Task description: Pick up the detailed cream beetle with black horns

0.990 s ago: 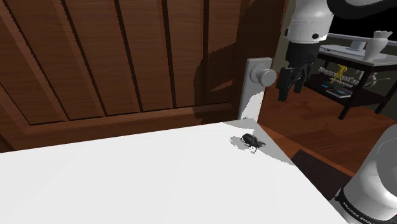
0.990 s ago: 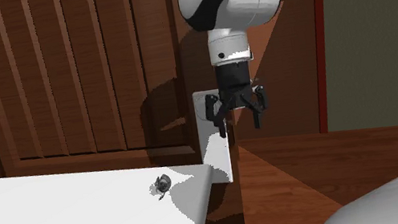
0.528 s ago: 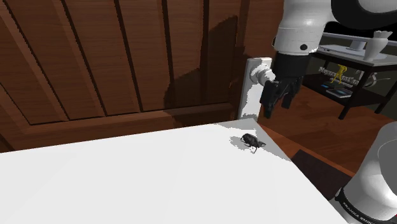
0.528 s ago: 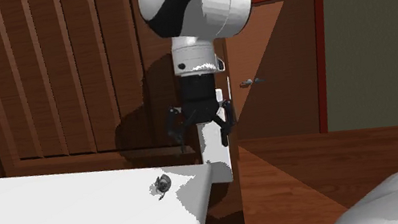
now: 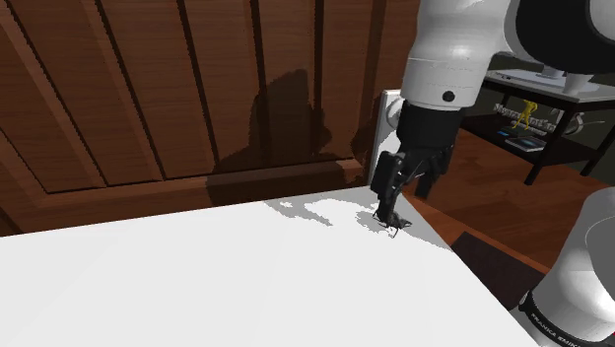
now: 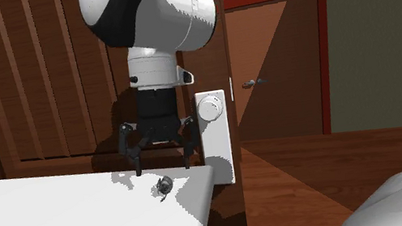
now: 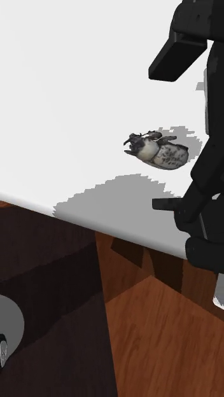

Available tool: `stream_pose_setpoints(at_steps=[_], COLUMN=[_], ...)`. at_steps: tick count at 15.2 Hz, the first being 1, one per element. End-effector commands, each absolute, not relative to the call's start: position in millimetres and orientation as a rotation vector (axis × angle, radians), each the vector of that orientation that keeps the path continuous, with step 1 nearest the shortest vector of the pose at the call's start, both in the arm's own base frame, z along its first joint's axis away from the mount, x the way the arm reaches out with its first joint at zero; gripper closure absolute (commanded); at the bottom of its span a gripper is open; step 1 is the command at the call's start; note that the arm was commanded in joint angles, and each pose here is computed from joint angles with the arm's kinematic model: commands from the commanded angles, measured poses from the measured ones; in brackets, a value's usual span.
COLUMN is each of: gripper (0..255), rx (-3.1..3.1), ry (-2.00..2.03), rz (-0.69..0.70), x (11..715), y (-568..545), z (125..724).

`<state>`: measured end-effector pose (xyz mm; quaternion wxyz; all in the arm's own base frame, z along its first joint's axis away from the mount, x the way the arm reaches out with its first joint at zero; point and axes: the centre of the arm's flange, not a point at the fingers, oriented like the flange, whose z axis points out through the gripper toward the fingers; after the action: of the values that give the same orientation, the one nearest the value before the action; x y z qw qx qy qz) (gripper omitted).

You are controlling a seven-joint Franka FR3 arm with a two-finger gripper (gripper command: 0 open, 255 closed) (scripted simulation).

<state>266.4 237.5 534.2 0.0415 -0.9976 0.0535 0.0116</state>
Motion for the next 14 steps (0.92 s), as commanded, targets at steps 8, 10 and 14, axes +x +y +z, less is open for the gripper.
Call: stream_pose_setpoints(at_steps=[8,10,14], gripper=[0,255,255], rx=[-3.050,-3.050,-3.050], ry=[0.170,0.170,0.170], rz=[0.034,0.034,0.034], x=[266,266,266], y=[242,243,243], z=[495,495,495])
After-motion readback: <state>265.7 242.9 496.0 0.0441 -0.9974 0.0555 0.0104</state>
